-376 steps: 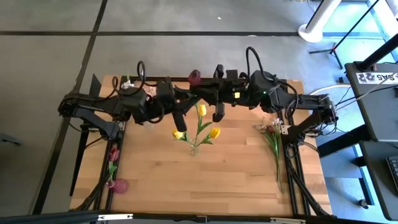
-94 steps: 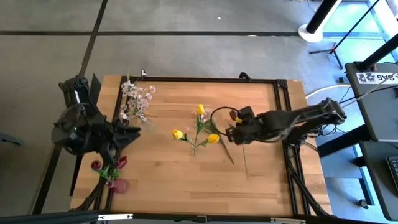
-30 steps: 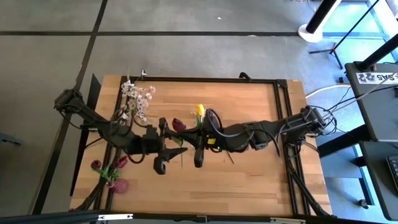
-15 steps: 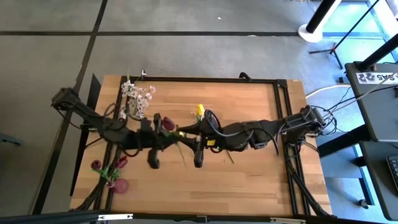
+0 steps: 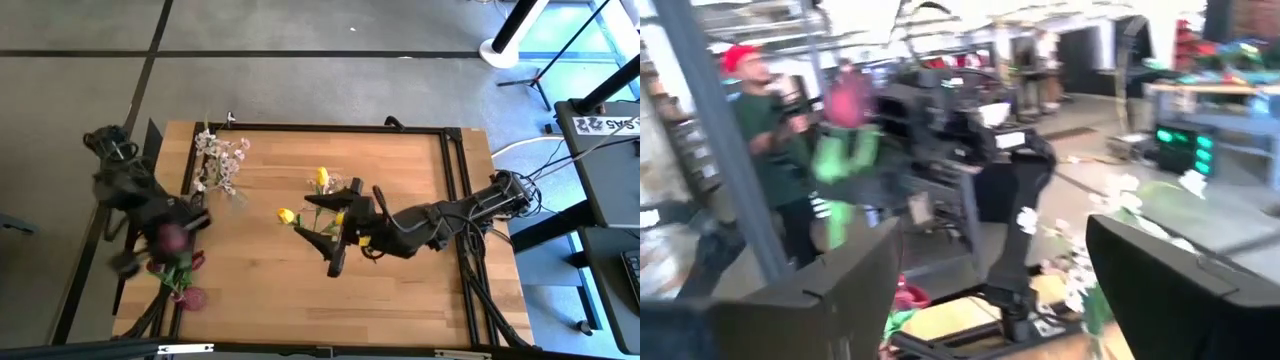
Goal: Sort flowers into vase by color
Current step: Put the dark red flower into the purple vase
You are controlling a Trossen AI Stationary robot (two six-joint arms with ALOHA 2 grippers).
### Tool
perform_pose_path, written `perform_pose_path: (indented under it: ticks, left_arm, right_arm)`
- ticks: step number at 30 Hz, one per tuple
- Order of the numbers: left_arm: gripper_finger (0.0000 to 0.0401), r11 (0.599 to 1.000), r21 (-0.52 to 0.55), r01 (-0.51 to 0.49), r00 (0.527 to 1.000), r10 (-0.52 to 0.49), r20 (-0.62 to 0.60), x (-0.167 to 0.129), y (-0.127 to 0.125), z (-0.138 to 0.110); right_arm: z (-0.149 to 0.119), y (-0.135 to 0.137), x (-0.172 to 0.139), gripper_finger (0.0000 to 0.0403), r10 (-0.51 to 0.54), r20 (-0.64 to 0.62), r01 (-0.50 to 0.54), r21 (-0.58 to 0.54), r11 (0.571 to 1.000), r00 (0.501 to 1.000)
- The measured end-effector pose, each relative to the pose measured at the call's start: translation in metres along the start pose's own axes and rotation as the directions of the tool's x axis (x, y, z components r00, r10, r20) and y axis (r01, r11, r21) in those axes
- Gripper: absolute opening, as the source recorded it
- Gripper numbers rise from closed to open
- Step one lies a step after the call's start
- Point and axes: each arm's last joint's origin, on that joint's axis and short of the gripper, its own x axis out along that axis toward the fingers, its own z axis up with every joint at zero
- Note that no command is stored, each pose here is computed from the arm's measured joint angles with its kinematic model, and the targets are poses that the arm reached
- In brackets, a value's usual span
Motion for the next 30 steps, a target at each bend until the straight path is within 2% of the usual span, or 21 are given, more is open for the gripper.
perform_pose_path:
  ticks: [2,5,9,14,19,25,30]
  left_arm:
    - [0.0002,0.987,-0.016,0.157,0.988,-0.157,-0.008,-0.008,-0.012,0.002]
    - [0.0002,0.930,-0.043,0.365,0.929,-0.367,-0.049,-0.017,-0.030,0.000]
    - [0.0002,0.858,-0.044,0.512,0.846,-0.513,-0.144,-0.030,-0.047,-0.008]
    - [0.0001,0.852,0.066,0.519,0.828,-0.482,-0.286,-0.041,-0.054,-0.023]
    - [0.0001,0.827,0.159,0.540,0.821,-0.475,-0.317,-0.043,-0.055,-0.027]
    - [0.0001,0.843,0.168,0.511,0.815,-0.412,-0.407,-0.045,-0.051,-0.035]
    - [0.0001,0.852,0.143,0.503,0.810,-0.407,-0.422,-0.048,-0.049,-0.035]
  right_arm:
    - [-0.002,-0.002,0.000,0.0307,-0.069,-0.007,0.069,0.031,0.997,0.998]
    - [-0.007,-0.005,0.001,0.0298,-0.164,-0.020,0.165,0.102,0.981,0.986]
    - [-0.008,-0.008,0.001,0.0292,-0.248,-0.017,0.247,0.173,0.953,0.969]
    - [-0.011,-0.008,0.002,0.0292,-0.286,-0.019,0.283,0.223,0.933,0.958]
    - [-0.016,-0.009,0.002,0.0292,-0.299,-0.048,0.301,0.238,0.923,0.953]
    - [-0.018,-0.009,0.002,0.0292,-0.286,-0.064,0.293,0.253,0.922,0.956]
    - [-0.023,-0.008,0.004,0.0292,-0.287,-0.075,0.297,0.239,0.924,0.955]
